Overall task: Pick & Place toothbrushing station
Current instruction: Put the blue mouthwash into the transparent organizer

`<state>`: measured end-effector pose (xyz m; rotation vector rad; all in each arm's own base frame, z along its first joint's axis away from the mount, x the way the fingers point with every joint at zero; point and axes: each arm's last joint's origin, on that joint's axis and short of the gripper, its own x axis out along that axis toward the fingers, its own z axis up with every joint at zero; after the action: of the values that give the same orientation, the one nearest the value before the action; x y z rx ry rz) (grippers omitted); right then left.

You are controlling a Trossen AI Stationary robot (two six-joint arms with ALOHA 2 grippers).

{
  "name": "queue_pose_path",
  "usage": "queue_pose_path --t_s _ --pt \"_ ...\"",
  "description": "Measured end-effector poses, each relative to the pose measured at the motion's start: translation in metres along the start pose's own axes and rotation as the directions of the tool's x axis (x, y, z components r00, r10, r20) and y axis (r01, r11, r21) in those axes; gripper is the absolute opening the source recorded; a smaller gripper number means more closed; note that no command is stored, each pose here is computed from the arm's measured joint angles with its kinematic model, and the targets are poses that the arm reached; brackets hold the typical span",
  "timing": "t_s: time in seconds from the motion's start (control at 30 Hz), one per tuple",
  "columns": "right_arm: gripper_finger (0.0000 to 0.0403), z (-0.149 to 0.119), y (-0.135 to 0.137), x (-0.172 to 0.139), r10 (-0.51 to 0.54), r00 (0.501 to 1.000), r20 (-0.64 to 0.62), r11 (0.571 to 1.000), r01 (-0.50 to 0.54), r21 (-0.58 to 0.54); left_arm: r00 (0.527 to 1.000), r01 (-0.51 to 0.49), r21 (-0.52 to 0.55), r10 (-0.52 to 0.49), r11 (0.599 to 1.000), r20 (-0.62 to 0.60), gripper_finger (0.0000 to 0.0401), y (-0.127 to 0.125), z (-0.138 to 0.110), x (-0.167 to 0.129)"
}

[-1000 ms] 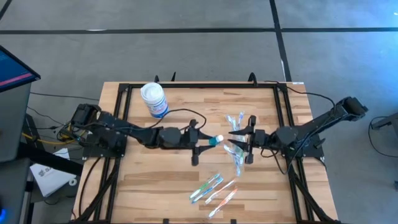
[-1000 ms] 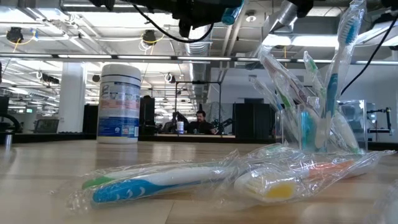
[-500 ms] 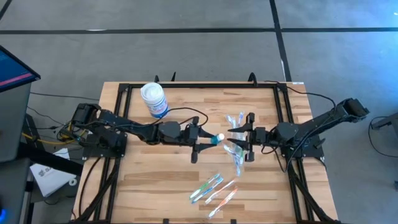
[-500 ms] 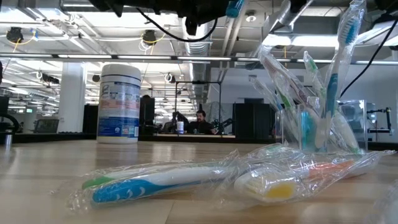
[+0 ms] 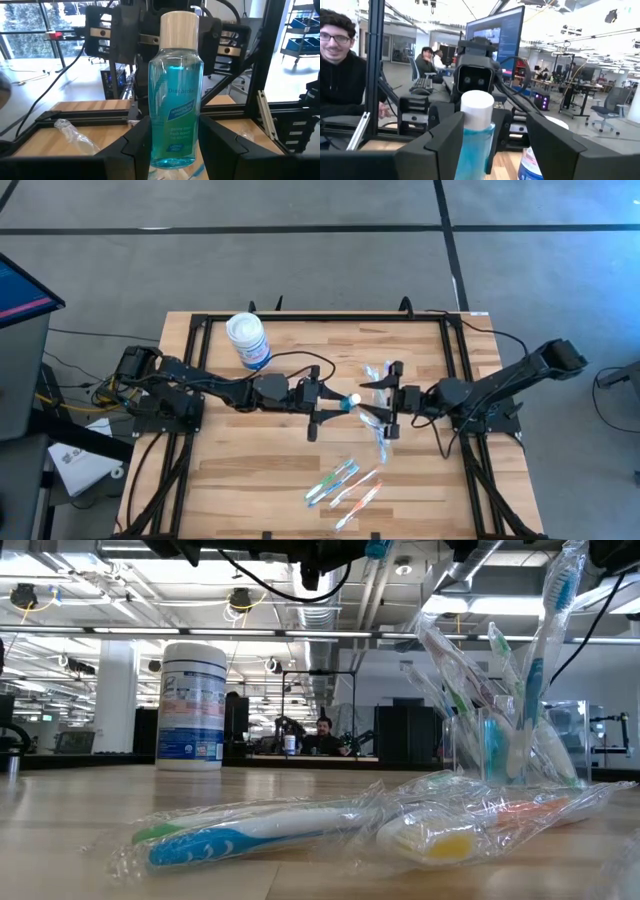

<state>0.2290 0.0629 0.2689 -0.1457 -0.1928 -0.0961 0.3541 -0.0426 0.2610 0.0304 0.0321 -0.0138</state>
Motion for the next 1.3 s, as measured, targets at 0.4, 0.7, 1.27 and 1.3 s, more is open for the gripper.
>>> queue_pose_path --t_s 0.4,0.7,1.27,1.3 --pt "0.0192 0.002 0.000 0.028 0.018 1.000 0.001 1.000 -0.018 -0.011 1.000 -0.004 -0.001 0.004 1.000 0.007 0.0132 0.000 0.001 0.000" --pt "0.0129 0.007 0.000 0.028 0.050 0.998 0.025 0.999 -0.049 -0.006 1.000 0.000 -0.001 0.000 1.000 0.005 0.0132 0.000 0.000 0.000" --pt "0.0085 0.005 0.001 0.028 0.089 0.996 -0.003 0.996 -0.089 -0.006 1.000 0.000 0.004 0.000 1.000 -0.006 0.0132 0.000 -0.001 0.000" --pt "0.0085 0.005 0.001 0.028 0.089 0.996 -0.003 0.996 -0.089 -0.006 1.000 0.000 0.004 0.000 1.000 -0.006 0.0132 0.000 -0.001 0.000"
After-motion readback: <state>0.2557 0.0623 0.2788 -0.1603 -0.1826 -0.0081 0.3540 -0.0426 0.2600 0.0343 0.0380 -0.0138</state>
